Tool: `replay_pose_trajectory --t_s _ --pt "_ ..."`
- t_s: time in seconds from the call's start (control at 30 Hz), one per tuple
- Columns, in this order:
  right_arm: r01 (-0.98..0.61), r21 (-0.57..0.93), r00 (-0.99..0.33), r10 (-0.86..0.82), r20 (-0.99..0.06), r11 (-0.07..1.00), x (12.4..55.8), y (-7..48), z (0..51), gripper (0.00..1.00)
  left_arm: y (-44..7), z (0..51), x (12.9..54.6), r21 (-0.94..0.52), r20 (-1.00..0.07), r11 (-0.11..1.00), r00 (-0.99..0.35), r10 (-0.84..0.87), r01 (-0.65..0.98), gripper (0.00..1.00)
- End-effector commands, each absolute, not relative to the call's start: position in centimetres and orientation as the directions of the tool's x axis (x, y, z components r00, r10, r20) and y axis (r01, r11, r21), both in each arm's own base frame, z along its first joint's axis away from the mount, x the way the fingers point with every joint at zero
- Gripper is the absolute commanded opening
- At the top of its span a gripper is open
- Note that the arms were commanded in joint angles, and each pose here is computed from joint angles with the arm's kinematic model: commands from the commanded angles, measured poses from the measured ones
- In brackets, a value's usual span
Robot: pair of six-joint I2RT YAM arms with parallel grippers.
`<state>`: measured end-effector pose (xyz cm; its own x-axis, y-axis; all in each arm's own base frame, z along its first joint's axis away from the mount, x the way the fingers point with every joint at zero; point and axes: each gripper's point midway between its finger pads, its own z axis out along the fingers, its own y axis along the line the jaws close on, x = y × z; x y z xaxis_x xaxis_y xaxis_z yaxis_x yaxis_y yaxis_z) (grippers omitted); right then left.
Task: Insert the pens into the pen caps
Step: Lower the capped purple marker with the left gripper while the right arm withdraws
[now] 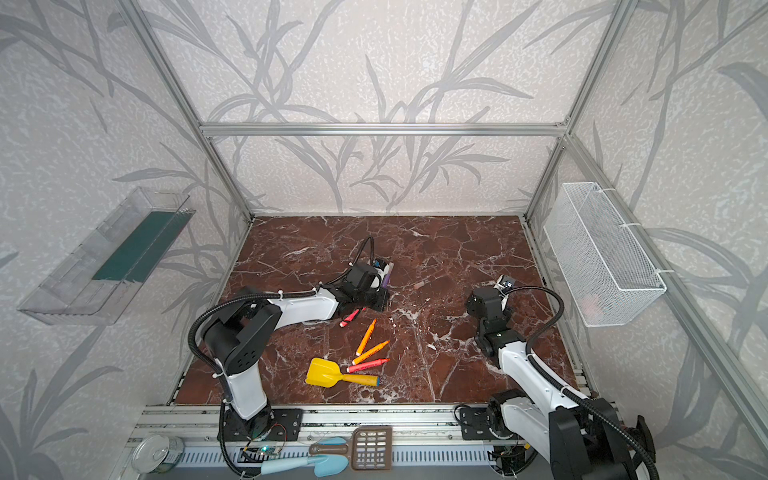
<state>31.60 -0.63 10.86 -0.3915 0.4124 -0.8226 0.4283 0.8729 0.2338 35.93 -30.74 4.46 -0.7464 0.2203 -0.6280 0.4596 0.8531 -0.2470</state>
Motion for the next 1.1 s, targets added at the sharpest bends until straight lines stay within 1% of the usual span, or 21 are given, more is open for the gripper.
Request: replay_pose_trajectory --t_s 0.0,0.27,0.47,0.57,0.7,0.8,1.07 --pt "0.375 0.262 -0.377 0.404 -0.833 0.889 32.5 0.2 12.4 0.81 -30.4 3.5 35.7 -0.221 -0.569 0.870 -0.783 0.252 0.440 0.00" --pt "0.356 0.291 -0.339 0.413 -0.846 0.888 31.8 0.2 12.7 0.82 -30.7 2.3 36.8 -0.188 -0.517 0.887 -0.811 0.276 0.421 0.00" --pt "0.347 0.294 -0.340 0.412 -0.846 0.891 31.9 0.3 12.8 0.82 -29.6 2.0 38.6 -0.088 -0.495 0.926 -0.823 0.279 0.367 0.00" --pt "0.345 0.294 -0.342 0.411 -0.845 0.892 31.9 0.4 12.8 0.82 -29.2 1.7 39.2 -0.049 -0.475 0.932 -0.830 0.293 0.358 0.05" --pt "0.341 0.295 -0.341 0.410 -0.846 0.892 31.9 0.4 12.8 0.82 -29.3 1.8 39.5 -0.041 -0.475 0.930 -0.826 0.303 0.365 0.19" --pt "0.342 0.295 -0.342 0.410 -0.845 0.892 31.9 0.4 12.7 0.82 -29.5 1.8 39.6 -0.044 -0.469 0.927 -0.827 0.309 0.372 0.26" --pt "0.341 0.299 -0.336 0.412 -0.847 0.891 31.8 0.4 12.8 0.82 -29.4 2.5 40.1 -0.068 -0.479 0.927 -0.827 0.295 0.370 0.29"
